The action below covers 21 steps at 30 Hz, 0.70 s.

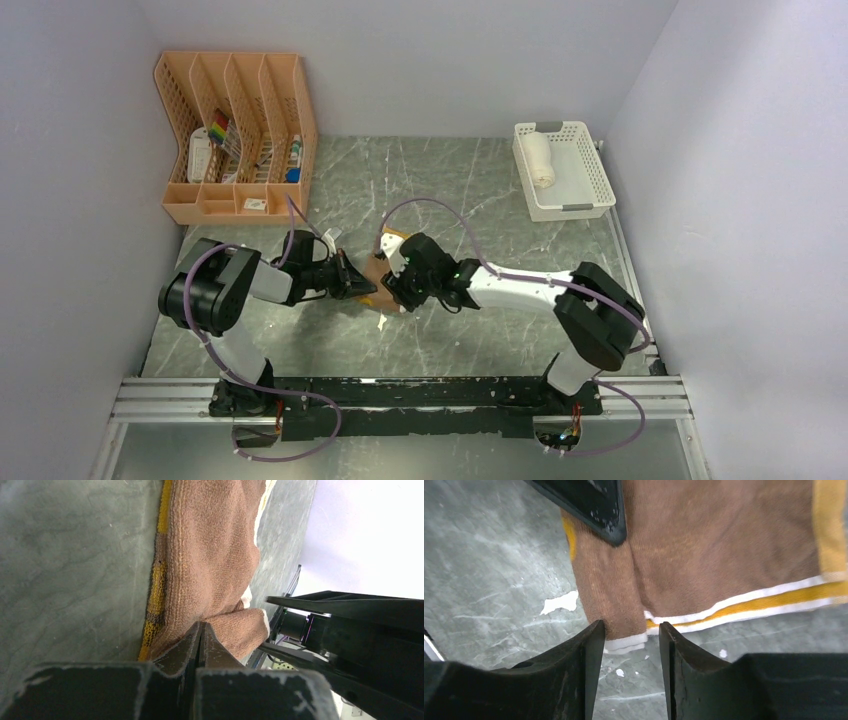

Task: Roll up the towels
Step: Roll the towel at the center of the board.

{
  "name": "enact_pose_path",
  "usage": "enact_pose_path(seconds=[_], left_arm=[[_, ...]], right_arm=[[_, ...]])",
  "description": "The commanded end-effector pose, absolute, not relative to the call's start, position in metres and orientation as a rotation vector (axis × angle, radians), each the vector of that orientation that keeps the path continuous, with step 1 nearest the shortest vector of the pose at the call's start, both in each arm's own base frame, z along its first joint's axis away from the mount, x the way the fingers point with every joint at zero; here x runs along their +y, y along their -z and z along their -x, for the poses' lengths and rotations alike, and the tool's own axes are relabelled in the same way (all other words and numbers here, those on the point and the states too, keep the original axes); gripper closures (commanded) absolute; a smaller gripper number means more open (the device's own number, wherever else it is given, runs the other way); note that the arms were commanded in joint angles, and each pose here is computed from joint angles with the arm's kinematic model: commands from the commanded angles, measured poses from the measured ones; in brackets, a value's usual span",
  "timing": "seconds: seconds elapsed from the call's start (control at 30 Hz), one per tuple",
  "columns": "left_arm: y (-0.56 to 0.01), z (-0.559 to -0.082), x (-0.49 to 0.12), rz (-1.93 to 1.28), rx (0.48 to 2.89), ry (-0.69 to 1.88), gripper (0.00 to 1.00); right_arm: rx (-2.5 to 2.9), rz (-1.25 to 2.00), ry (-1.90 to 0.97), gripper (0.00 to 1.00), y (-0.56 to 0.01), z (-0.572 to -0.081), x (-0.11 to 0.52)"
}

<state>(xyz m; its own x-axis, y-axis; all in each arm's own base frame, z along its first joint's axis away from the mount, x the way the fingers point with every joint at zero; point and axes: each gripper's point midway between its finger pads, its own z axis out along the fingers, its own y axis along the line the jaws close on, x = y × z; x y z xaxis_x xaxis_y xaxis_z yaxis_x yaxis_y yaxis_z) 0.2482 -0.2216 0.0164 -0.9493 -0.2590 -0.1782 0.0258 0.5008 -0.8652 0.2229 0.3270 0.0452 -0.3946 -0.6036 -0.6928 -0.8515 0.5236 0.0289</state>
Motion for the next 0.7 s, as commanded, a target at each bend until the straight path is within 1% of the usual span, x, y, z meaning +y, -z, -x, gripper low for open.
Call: enact_pose_path(seconds=[0.0,0.2,0.47,0.67], left_arm=[[0.008,-0.243,-0.209,0.227,2.551,1.299,0.93],[0.009,-0.243,-0.209,0.213,2.571,1.297,0.93],[0.01,-0.242,-0.209,0.221,2.588,1.295,0.93],[0.011,-0.242,-0.208,0.229,2.604,1.284,0.93]], right_arm=[[1.997,1.203,-0.529,0.55,-0.097,-0.236,0.344],[1.947,1.35,-0.515,0.53,-0.096,-0.221,0.361],[2.043,1.525,-0.514,0.48,-0.047,-0.19,0.364],[2.074,1.547,-0.408,0.48,-0.024,-0.189,0.358]])
